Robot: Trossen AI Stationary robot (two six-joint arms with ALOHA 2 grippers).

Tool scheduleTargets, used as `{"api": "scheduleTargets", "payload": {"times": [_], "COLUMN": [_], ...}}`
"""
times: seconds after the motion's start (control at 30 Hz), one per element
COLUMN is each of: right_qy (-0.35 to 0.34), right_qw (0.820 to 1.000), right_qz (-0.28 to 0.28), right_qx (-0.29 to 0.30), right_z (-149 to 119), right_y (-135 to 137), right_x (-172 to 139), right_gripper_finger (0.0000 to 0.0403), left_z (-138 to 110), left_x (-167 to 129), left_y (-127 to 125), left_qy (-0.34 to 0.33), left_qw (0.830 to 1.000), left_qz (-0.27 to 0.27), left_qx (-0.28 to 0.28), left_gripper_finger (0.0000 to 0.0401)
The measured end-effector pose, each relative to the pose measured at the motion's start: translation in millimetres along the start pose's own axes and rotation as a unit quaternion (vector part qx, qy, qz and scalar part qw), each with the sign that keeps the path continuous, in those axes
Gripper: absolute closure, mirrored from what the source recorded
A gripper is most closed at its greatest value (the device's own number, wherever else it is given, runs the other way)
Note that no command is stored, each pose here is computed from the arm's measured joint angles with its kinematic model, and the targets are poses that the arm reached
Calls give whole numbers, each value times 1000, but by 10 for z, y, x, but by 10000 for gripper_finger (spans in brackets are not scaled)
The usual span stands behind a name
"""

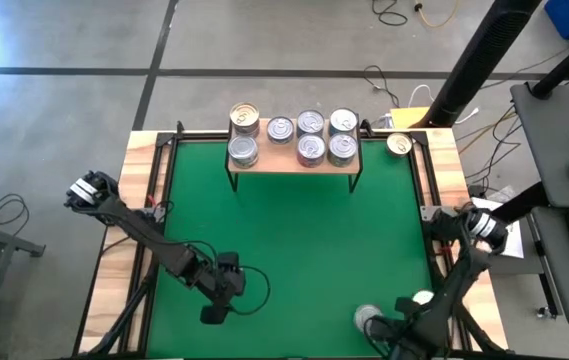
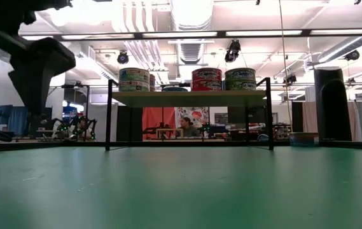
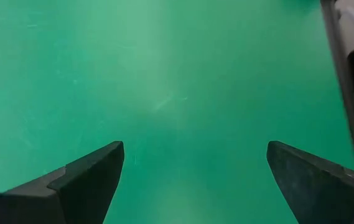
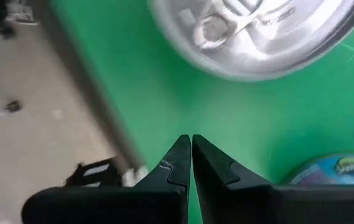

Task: Stack canned seafood by type on shelf
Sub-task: Stack the green blue tuna can on top of the green blue tuna can on the shelf

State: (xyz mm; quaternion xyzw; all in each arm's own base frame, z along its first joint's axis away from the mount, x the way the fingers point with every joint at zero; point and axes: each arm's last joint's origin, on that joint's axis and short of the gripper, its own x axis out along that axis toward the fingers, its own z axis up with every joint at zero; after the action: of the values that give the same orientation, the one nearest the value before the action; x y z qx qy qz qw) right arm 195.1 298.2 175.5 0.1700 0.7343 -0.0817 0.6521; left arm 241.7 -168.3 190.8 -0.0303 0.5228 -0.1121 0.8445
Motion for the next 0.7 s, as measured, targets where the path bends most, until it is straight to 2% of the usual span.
{"api": "scheduleTargets", "payload": {"times": [0.1,0.17,0.3,0.4,0.6,0.7], "right_qy": [4,-20,-129,-186,-190,-186], "right_qw": [999,998,989,978,977,977], "right_qz": [-42,-56,-79,-93,-100,-103], "right_qx": [14,15,7,3,-7,11], "right_z": [209,442,952,1185,1180,1139], "right_y": [-99,-184,-339,-410,-411,-395], "right_x": [114,89,-151,-368,-391,-311], "right_gripper_finger": [394,394,394,394,392,381], "left_z": [-9,-5,40,59,84,94], "left_x": [66,40,-46,-57,-34,16], "left_y": [-2,34,128,179,275,322], "left_qy": [7,6,-9,-4,-4,-34], "left_qw": [1000,998,992,984,961,955], "left_qz": [3,5,8,-7,-37,-66], "left_qx": [28,55,125,176,273,286], "left_gripper_finger": [21,21,21,21,21,21]}}
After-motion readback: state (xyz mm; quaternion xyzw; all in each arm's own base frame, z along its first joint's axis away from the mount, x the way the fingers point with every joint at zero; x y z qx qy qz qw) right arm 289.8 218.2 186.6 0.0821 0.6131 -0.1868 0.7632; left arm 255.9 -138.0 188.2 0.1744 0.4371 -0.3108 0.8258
